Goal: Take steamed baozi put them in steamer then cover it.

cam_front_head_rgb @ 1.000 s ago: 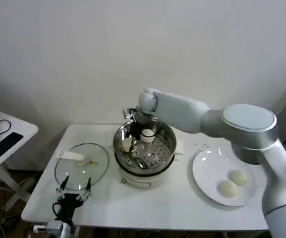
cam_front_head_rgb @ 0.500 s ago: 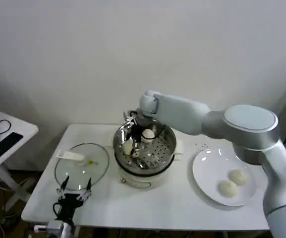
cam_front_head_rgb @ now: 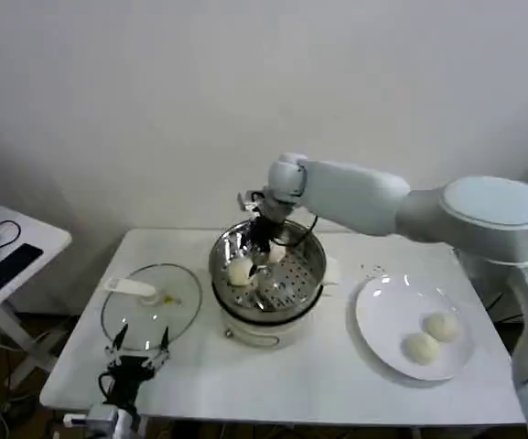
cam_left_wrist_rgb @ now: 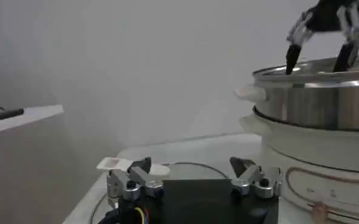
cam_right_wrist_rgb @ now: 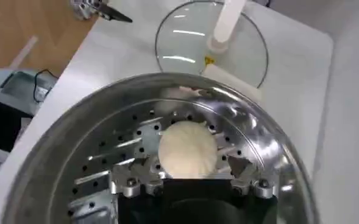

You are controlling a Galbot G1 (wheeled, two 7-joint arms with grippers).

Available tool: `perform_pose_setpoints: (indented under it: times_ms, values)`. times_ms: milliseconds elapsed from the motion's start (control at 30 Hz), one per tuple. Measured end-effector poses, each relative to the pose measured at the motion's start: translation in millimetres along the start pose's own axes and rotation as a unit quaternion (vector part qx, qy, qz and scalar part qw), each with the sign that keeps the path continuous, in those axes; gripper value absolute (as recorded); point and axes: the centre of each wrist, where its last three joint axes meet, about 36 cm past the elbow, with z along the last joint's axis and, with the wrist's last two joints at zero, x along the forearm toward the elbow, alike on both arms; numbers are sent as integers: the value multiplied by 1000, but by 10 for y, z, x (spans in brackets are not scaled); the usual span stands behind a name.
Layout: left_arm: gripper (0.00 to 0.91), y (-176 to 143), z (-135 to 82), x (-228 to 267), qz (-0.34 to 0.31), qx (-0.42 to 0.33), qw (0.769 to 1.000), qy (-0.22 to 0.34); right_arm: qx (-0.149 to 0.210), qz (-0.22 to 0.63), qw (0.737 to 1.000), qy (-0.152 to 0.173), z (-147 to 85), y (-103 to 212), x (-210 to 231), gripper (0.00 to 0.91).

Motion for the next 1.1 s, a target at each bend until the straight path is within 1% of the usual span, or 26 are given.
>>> perform_pose_setpoints:
  times_ms: [200,333,500,633,767,933,1100]
  values:
    - [907,-21,-17,-5,2,-2,1000,0,-5,11,1000,12,421,282,581,907]
    - [907,-42,-32,-24,1,-5,1000,-1,-16,16,1000,22,827,583,843,907]
    - [907,-55,-57,-15,6,-11,1000,-4,-40,22,999,27,1335,1014,1018,907]
    - [907,-67,-58,12,8,-13,1000,-2,-63,24,997,29,1779,1389,992,907]
    - [907,-77,-71,40,9,-16,1000,-1,-82,19,996,37,2178,1739,830,907]
    - [907,-70,-99,67,7,-19,1000,-1,-95,11,994,54,2552,2077,589,907]
    - [907,-59,-87,107,4,-19,1000,2,-108,0,992,71,2822,2321,384,907]
